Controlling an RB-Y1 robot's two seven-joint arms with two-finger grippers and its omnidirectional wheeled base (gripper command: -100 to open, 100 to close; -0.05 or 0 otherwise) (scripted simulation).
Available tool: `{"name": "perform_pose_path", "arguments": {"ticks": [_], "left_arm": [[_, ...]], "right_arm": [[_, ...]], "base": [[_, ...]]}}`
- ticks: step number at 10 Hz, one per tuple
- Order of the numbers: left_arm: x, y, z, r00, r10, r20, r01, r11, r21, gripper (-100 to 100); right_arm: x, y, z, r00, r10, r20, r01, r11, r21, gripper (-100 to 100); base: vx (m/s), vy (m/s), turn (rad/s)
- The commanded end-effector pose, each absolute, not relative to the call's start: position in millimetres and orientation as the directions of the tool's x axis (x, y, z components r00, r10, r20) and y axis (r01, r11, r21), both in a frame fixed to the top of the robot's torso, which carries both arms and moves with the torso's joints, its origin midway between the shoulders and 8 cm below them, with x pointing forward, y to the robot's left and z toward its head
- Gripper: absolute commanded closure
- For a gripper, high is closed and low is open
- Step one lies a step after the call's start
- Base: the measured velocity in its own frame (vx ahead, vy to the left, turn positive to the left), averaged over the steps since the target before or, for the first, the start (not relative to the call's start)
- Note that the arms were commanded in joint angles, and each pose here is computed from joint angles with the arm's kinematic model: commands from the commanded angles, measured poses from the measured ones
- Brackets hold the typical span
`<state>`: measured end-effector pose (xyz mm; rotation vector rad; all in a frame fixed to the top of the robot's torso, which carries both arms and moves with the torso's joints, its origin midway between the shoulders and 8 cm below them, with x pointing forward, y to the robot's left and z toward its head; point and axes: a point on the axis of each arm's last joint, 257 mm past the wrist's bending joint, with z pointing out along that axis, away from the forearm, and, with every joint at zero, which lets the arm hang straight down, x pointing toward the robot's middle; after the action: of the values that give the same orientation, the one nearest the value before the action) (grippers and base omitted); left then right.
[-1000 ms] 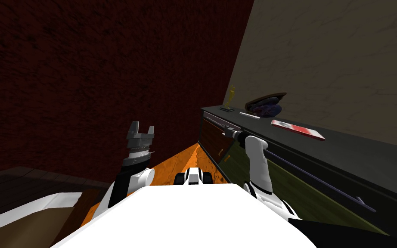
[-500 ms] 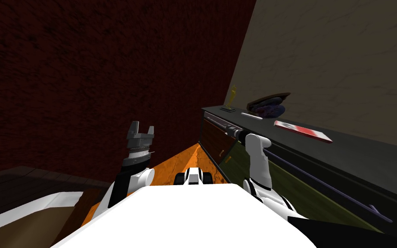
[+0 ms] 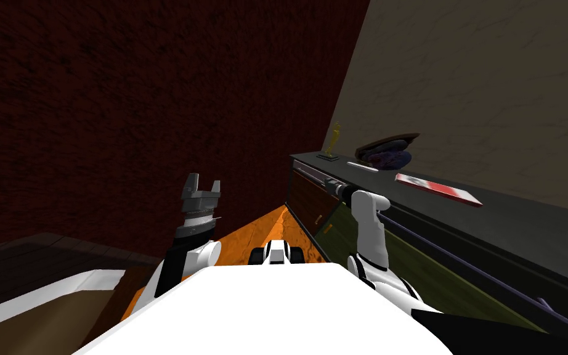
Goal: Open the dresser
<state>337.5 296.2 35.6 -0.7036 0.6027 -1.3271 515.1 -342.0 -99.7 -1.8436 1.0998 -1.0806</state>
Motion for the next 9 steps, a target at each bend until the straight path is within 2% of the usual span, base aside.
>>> {"name": "perform_pose_path", "arguments": {"ticks": [1,3,4,6,9], "left_arm": [[338,296,36,0.15,-0.989,0.002,0.649,0.098,-0.754,0],[338,296,36,0.15,-0.989,0.002,0.649,0.097,-0.754,0],[337,296,36,0.15,-0.989,0.001,0.649,0.098,-0.754,0],[337,296,35,0.151,-0.989,0.001,0.649,0.098,-0.754,0],[337,296,35,0.151,-0.989,0.001,0.649,0.098,-0.754,0]], "right_arm": [[510,-341,-105,0.27,-0.921,0.282,-0.333,-0.364,-0.87,100],[510,-341,-104,0.264,-0.922,0.284,-0.334,-0.363,-0.87,100],[509,-345,-96,0.262,-0.922,0.286,-0.341,-0.365,-0.866,-100],[508,-349,-90,0.261,-0.921,0.288,-0.345,-0.368,-0.864,-100],[507,-348,-98,0.261,-0.923,0.284,-0.346,-0.364,-0.864,-100]], "base": [[-0.155,0.134,0.073],[-0.117,0.113,0.064],[0.061,-0.065,-0.029],[0.096,-0.132,-0.009],[0.067,-0.032,0.006]]}}
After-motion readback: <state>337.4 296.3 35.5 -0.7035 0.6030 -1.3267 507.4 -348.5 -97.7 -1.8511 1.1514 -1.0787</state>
